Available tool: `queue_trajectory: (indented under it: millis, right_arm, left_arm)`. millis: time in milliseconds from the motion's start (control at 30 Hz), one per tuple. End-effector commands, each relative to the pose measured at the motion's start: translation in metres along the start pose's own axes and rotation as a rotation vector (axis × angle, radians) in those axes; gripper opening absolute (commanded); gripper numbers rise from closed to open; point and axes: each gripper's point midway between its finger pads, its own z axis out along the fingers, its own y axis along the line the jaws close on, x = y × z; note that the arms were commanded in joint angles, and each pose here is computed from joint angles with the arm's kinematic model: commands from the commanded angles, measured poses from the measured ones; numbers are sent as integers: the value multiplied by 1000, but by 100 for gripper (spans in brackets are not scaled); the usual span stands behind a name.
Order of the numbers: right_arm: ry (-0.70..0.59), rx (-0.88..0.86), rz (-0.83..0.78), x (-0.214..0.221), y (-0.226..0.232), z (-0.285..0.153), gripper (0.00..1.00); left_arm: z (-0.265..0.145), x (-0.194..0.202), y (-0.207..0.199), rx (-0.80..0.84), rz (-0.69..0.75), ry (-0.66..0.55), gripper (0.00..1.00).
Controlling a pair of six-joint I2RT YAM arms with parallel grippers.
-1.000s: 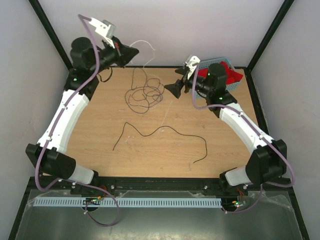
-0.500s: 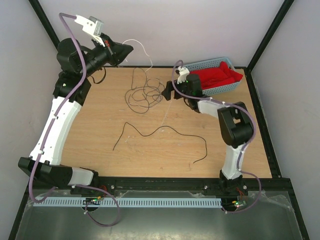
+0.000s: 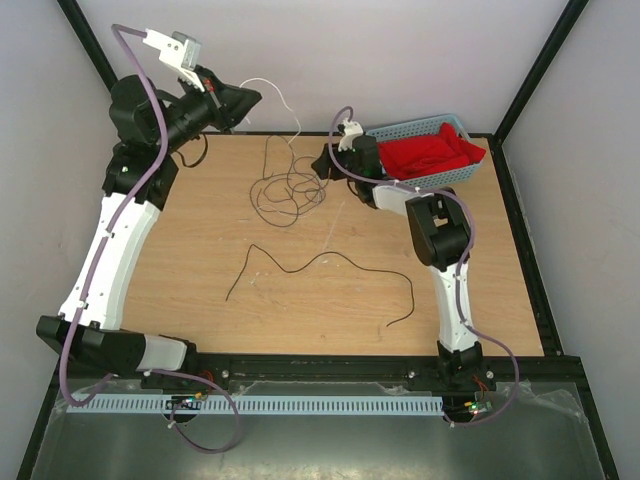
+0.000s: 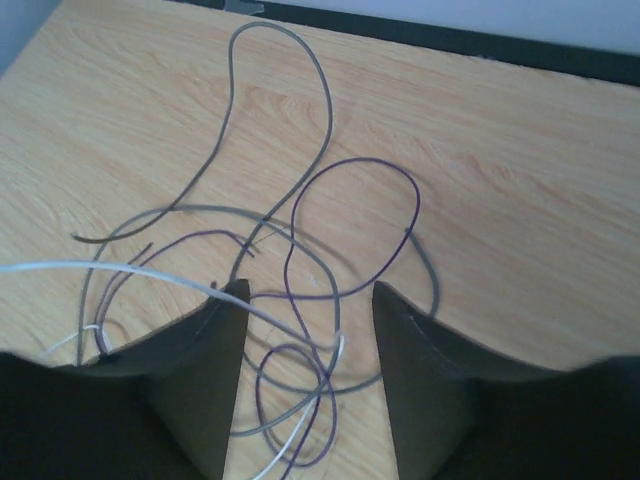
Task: Zip-tie the wires
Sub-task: Place the cable at the center of the board.
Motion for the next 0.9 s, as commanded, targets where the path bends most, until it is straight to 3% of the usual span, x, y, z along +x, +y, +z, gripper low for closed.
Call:
queue_trajectory:
  millis: [0, 100, 167, 500, 867]
  right_arm:
    - [-27, -41, 19, -8, 7, 19, 46]
    - [-29, -39, -7, -23, 11, 16, 15]
    - [-59, -12, -49, -44, 12, 9, 1]
    - [-189, 204, -436, -214, 26, -56, 0]
    - [-351, 310, -602, -313, 61, -156, 0]
  left_arm:
    - [-14, -36, -10, 13, 8, -75, 0]
    - [-24, -45, 1, -12, -23, -88, 0]
    - [-33, -49, 9, -32, -32, -95, 0]
    - [-88, -31, 60, -186, -128, -86, 0]
    - [-128, 3, 100, -299, -252, -58, 0]
